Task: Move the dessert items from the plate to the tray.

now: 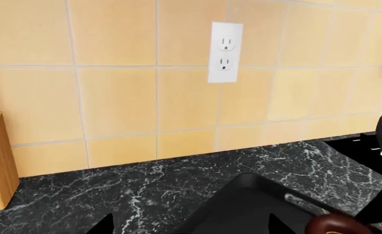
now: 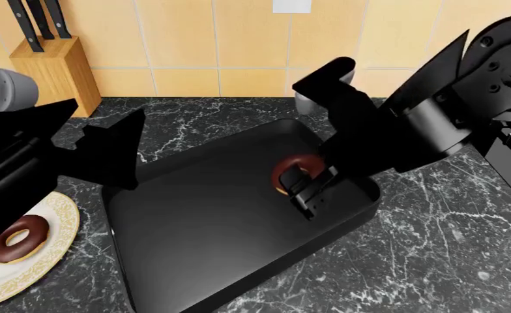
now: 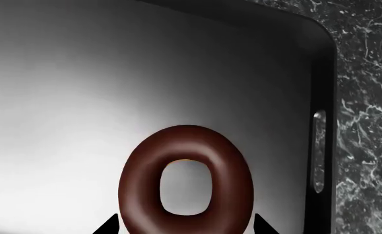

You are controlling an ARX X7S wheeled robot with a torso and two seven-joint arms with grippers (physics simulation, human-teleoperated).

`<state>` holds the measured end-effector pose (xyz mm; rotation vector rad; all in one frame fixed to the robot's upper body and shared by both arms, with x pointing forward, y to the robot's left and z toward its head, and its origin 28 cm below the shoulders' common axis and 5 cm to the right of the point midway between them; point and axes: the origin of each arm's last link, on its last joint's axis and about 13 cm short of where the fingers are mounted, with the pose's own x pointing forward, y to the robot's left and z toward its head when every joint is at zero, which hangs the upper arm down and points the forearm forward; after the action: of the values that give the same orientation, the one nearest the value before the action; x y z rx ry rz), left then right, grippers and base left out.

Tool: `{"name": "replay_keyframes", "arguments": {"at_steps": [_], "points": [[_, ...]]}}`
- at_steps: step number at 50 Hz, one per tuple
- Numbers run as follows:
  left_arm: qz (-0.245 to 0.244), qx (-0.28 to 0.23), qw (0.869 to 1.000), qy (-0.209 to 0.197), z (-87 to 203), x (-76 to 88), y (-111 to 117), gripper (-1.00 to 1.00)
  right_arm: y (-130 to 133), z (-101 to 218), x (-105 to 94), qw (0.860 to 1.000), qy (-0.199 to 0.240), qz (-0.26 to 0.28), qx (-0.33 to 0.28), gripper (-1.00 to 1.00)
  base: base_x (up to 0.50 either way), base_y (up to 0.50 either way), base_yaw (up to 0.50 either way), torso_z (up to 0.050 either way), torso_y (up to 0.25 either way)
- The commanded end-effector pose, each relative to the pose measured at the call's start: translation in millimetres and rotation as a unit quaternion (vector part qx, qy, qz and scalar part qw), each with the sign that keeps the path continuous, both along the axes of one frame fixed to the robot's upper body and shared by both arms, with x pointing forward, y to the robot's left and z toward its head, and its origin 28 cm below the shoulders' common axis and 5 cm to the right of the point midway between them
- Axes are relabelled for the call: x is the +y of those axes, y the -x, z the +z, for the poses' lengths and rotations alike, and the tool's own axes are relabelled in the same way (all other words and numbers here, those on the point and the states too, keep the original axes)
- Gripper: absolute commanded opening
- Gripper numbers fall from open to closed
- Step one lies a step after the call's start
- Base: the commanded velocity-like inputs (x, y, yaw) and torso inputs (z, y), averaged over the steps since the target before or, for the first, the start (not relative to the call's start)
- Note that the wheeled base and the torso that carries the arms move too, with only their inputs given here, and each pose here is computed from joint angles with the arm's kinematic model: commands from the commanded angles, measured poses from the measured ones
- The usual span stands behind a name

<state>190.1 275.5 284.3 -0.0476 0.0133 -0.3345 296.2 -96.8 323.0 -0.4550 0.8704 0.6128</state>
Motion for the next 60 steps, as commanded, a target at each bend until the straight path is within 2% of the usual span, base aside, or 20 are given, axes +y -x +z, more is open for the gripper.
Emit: {"name": "replay_keyframes", "arguments": {"at_steps": [1,30,31,49,55,60], "points": [[0.002,0.001,1.000,0.002,-1.6,0.9,-0.4,1.00,-3.5,-6.6,0.6,1.000,0.007,0.000,0.006,-1.00,0.00,0.00,0.00,0.000,0.000],[0.004,0.000,1.000,0.003,-0.5,1.9,1.3,1.00,-3.3,-6.3,1.0,1.000,0.011,0.001,0.006,-1.00,0.00,0.00,0.00,0.000,0.000],[0.004,0.000,1.000,0.003,-0.6,2.0,1.4,1.00,-3.3,-6.2,1.0,1.000,0.011,0.000,0.006,1.00,0.00,0.00,0.00,0.000,0.000],[0.007,0.002,1.000,0.005,-2.6,3.2,0.5,1.00,1.5,0.2,-0.2,1.000,0.005,0.002,-0.010,1.00,0.00,0.00,0.00,0.000,0.000],[0.009,0.007,1.000,0.002,-2.7,3.6,1.7,1.00,19.0,15.0,-8.4,0.999,-0.017,0.005,-0.043,1.00,0.00,0.00,0.00,0.000,0.000],[0.009,0.041,0.999,-0.025,-4.3,4.7,0.6,1.00,36.5,19.7,-17.3,0.997,-0.028,0.007,-0.066,1.00,0.00,0.00,0.00,0.000,0.000]]}}
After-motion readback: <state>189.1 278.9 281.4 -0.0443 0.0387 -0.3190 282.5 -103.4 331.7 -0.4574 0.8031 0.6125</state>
